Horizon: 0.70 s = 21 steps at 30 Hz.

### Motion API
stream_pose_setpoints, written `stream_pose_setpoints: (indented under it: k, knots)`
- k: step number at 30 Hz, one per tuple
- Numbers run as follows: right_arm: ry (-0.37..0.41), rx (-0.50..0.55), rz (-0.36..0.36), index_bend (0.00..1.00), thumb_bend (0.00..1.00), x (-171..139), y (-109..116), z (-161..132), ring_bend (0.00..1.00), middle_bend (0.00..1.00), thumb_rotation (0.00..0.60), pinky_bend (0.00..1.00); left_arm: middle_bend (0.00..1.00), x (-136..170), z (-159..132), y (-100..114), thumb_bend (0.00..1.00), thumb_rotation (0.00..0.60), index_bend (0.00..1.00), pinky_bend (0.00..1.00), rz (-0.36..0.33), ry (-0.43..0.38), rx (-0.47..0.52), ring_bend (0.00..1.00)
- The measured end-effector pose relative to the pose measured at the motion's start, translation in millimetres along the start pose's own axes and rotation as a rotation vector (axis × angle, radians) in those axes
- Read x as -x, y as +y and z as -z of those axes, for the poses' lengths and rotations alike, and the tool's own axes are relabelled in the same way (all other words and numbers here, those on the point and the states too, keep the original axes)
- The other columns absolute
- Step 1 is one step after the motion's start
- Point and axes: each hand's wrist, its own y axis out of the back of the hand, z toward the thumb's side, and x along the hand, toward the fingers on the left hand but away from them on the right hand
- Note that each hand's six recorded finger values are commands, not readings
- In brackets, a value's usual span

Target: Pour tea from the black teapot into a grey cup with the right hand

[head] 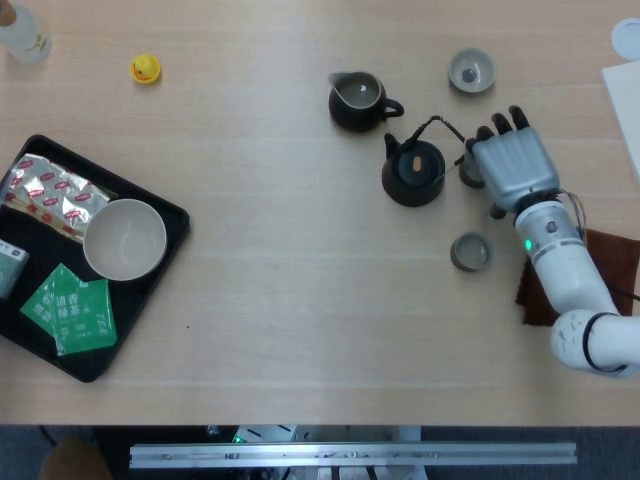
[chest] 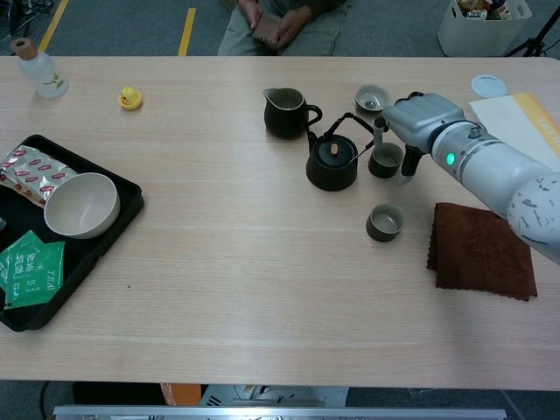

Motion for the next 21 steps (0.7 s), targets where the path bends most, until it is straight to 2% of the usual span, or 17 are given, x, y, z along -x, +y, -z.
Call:
stream_pose_setpoints:
  k: [12,17,21]
  knots:
    - [0.001,0.013,0.106,0.2,0.0,6.5,13.3,-2.2,0.07,0.25,0.598,0.07,0.11,3.1,2.5,3.3,0.3,0.6,0.07,0.01,-0.009,0.006,0.001,0.03]
    - [0.002,0.021,0.094,0.2,0.0,-2.8,15.7,3.2,0.07,0.25,0.599,0.07,0.11,4.1,2.3,2.8,0.3,0.6,0.07,0.01,-0.007,0.004,0.005,0.03]
    - [-0.028,0.013,0.074,0.2,0.0,-5.6,15.6,14.8,0.07,0.25,0.599,0.07,0.11,3.7,0.8,1.7,0.29,0.6,0.07,0.01,-0.004,-0.003,0.005,0.03]
